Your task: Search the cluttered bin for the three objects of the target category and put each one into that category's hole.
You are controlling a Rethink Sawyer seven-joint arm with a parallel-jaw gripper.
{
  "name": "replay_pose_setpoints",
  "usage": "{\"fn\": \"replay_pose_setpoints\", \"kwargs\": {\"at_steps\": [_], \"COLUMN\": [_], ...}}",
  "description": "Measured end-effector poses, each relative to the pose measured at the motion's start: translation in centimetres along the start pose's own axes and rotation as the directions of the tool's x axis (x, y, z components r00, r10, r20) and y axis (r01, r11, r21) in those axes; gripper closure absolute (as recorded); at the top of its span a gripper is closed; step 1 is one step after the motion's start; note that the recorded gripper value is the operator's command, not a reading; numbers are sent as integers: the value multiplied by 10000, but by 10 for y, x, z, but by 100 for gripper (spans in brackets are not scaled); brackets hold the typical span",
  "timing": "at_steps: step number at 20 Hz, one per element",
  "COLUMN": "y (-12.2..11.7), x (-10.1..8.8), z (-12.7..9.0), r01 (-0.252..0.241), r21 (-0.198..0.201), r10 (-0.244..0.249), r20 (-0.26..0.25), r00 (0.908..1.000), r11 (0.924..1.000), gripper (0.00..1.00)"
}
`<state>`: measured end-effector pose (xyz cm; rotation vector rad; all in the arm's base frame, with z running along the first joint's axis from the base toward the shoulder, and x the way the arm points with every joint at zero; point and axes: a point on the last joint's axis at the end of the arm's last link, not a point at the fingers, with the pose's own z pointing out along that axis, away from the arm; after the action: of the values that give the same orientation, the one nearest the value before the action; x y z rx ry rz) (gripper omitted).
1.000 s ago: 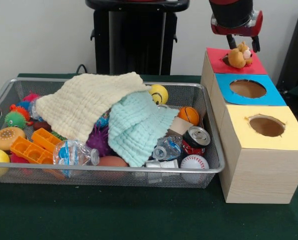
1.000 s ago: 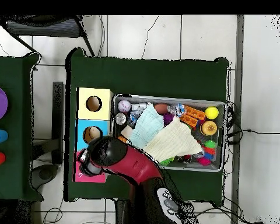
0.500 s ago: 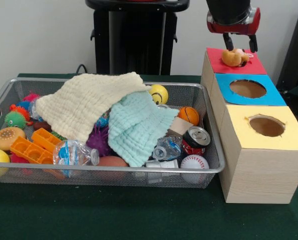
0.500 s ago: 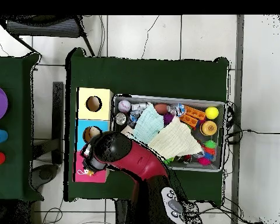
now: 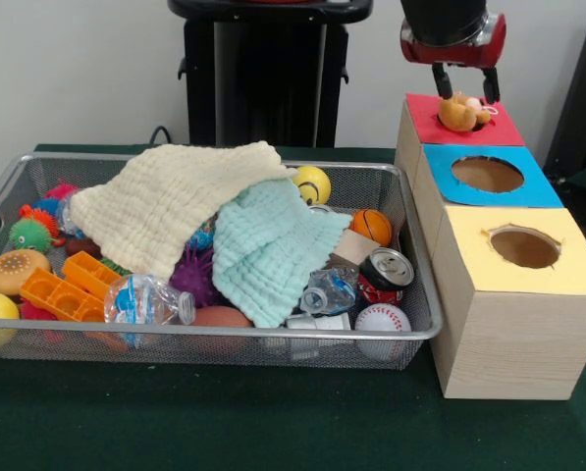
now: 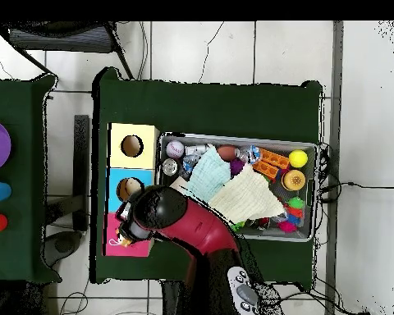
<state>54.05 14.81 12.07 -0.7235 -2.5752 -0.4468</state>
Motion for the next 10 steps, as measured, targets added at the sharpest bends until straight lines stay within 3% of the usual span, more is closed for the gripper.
{"fn": "replay_pose_setpoints", "kwargs": {"at_steps": [5, 6, 10], "y": [5, 6, 5], "x": [10, 14, 18], "z": [-11, -14, -16], "r01": [226, 329, 403], "r21": [195, 292, 405], "r10": [-232, -341, -423], "r20": [334, 422, 478], "r00": [9992, 9985, 9980], "r11": [9996, 9990, 9984], "gripper": [0, 100, 100]}}
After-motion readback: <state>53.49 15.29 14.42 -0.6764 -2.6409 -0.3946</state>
